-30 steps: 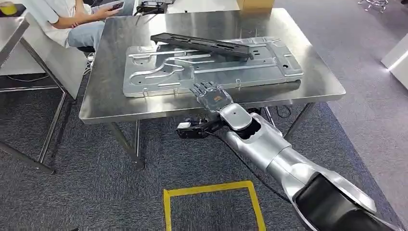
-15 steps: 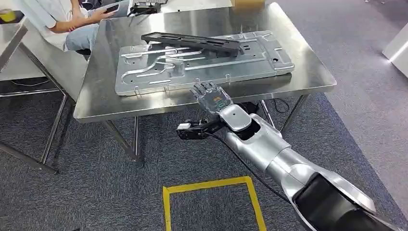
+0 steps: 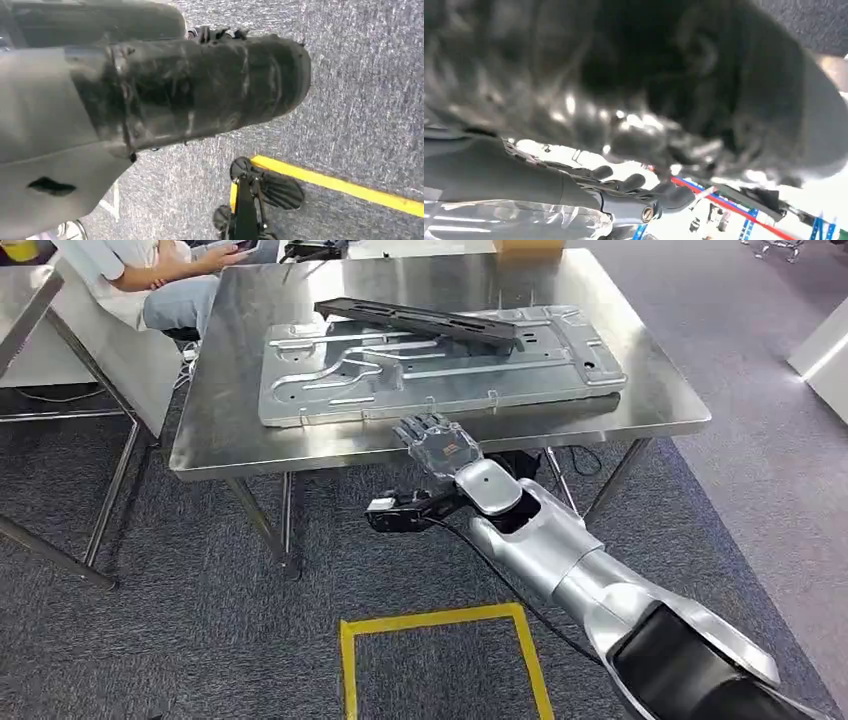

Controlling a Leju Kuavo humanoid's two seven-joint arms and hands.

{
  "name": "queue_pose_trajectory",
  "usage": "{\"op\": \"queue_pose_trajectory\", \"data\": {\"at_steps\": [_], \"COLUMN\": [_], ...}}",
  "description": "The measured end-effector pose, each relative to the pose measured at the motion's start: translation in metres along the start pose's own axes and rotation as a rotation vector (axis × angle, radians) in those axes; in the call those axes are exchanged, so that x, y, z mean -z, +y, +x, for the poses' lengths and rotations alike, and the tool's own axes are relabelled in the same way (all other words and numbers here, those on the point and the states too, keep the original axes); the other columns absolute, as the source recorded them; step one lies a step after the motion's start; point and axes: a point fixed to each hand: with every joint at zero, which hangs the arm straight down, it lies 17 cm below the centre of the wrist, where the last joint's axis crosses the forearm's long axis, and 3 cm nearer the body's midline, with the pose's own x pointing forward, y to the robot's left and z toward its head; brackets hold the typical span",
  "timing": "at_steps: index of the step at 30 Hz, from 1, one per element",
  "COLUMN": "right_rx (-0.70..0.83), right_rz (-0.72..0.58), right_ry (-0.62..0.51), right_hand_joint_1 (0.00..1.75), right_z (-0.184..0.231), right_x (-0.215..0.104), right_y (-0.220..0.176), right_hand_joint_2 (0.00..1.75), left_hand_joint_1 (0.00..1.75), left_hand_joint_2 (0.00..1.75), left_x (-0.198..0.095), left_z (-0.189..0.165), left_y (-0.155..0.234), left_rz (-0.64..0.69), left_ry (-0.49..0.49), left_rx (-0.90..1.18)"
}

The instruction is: Take the parts from the cabinet and place them on the table.

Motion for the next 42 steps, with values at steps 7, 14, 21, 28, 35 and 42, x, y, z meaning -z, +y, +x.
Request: {"op": "queue_pose_trajectory", "data": {"at_steps": [7, 14, 21, 28, 35, 42], "right_rx": [-0.003, -0.001, 0.001, -0.001, 0.000, -0.001], "right_rz": [-0.005, -0.003, 0.000, -0.002, -0.001, -0.004], "right_ry": [0.001, -0.001, -0.001, 0.002, 0.001, 0.000], "right_hand_joint_1": [0.00, 0.00, 0.00, 0.00, 0.00, 0.00], "right_z": [-0.0013, 0.0010, 0.0023, 0.0007, 0.0014, 0.0022], "right_x": [0.0005, 0.0008, 0.0008, 0.0009, 0.0007, 0.0012], "right_y": [-0.0033, -0.0029, -0.0019, -0.0038, -0.0024, -0.0050], "right_hand_joint_2": [0.00, 0.00, 0.00, 0.00, 0.00, 0.00], "left_hand_joint_1": [0.00, 0.00, 0.00, 0.00, 0.00, 0.00], "left_hand_joint_2": [0.00, 0.00, 0.00, 0.00, 0.00, 0.00], "left_x": [-0.0001, 0.0000, 0.0000, -0.0002, -0.0003, -0.0006], "left_z": [0.0003, -0.0014, 0.0024, 0.0021, 0.0020, -0.0014], "left_y": [-0.0011, 0.0003, -0.0012, -0.0024, -0.0030, -0.0035], "left_rz": [-0.001, 0.003, 0.000, -0.002, -0.004, -0.013], "left_ry": [0.003, 0.009, 0.004, 0.004, 0.004, 0.002], "left_rx": [-0.002, -0.003, -0.005, -0.005, -0.005, -0.002]}}
